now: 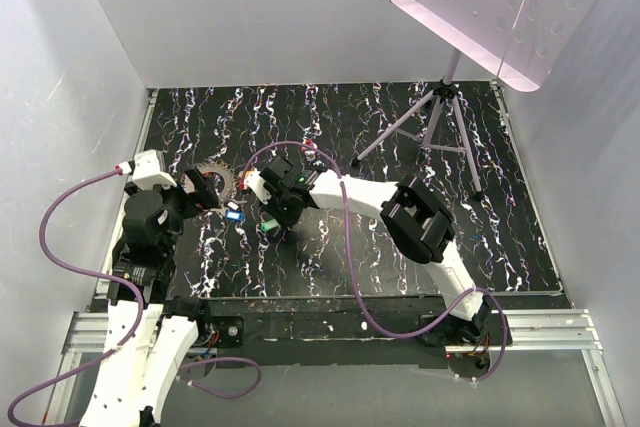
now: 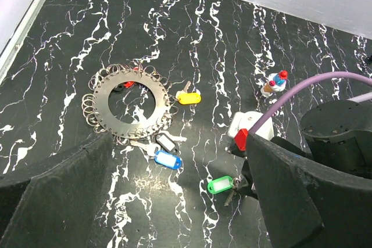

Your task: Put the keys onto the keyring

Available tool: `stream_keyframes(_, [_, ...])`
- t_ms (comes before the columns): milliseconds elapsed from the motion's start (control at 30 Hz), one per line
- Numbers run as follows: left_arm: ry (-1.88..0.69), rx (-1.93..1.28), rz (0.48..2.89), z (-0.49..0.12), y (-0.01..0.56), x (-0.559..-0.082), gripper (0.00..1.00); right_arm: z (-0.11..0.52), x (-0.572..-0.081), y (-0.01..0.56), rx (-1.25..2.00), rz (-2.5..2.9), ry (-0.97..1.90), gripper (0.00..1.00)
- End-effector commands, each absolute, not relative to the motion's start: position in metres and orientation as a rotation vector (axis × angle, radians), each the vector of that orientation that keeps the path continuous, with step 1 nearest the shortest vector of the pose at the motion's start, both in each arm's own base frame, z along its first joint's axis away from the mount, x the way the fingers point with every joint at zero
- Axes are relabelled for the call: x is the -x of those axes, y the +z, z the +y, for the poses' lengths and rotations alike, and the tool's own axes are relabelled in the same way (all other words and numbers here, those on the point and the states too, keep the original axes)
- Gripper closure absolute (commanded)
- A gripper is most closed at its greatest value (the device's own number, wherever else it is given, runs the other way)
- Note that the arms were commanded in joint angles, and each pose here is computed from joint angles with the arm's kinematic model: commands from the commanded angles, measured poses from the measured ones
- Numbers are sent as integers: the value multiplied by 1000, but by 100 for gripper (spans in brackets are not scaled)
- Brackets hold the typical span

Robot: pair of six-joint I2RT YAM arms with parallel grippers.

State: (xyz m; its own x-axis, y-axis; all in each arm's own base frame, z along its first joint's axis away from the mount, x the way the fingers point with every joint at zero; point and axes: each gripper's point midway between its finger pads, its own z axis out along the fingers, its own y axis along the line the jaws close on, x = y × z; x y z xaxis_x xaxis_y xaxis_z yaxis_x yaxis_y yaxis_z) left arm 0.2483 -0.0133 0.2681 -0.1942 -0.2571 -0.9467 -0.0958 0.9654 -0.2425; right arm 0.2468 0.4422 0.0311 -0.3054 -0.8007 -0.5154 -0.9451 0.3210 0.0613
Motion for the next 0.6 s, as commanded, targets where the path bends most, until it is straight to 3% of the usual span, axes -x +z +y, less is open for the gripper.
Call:
stream_keyframes(0, [-144,245,1771,-14,265,-250,2,451,-250,73,1531,2119,597,98])
stream_keyframes(133, [-146,243,1773,-14,264,-251,2,453,-250,73,1552,2108,601,92])
stream_keyframes(200, [-145,244,1773,-14,264,-251,2,454,-251,74,1553,2108,598,79])
stream_keyframes(367, [-149,241,1777,-15,263,-251,2,458,-253,78,1555,2104,602,58])
stream_keyframes(567, [-149,239,1780,-15,262,-252,2,463,-257,75,1553,2113,596,58])
